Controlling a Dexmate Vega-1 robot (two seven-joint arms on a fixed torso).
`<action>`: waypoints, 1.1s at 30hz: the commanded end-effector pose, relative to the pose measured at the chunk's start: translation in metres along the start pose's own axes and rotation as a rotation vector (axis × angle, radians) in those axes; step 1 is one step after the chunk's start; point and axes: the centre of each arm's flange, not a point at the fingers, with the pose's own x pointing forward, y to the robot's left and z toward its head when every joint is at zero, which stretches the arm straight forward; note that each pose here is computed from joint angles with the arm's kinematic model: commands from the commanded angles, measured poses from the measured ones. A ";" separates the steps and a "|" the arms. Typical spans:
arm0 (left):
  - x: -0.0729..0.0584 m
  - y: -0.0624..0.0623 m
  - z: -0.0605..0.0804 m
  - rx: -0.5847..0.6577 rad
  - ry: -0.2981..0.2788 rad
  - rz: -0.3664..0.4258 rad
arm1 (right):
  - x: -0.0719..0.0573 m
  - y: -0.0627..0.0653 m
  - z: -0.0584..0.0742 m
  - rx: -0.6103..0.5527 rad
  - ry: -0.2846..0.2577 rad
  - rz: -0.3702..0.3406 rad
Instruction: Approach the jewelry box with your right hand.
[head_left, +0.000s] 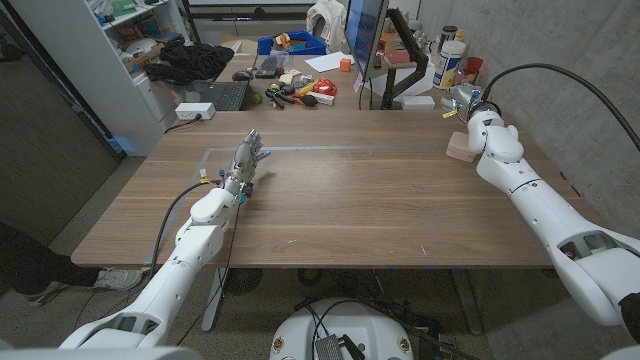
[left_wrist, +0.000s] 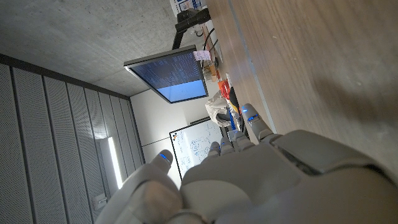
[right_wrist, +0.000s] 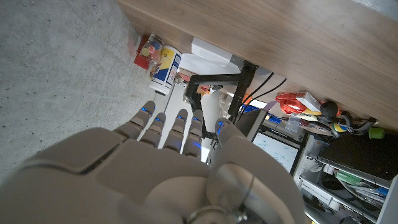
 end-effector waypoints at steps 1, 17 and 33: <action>-0.002 0.003 -0.001 0.001 0.004 0.006 | 0.002 0.005 0.001 -0.016 0.019 0.019; -0.002 0.003 -0.003 -0.002 0.008 0.005 | 0.005 0.012 -0.001 -0.041 0.054 0.067; -0.003 0.004 -0.006 -0.003 0.015 0.006 | 0.005 0.022 -0.006 -0.050 0.078 0.112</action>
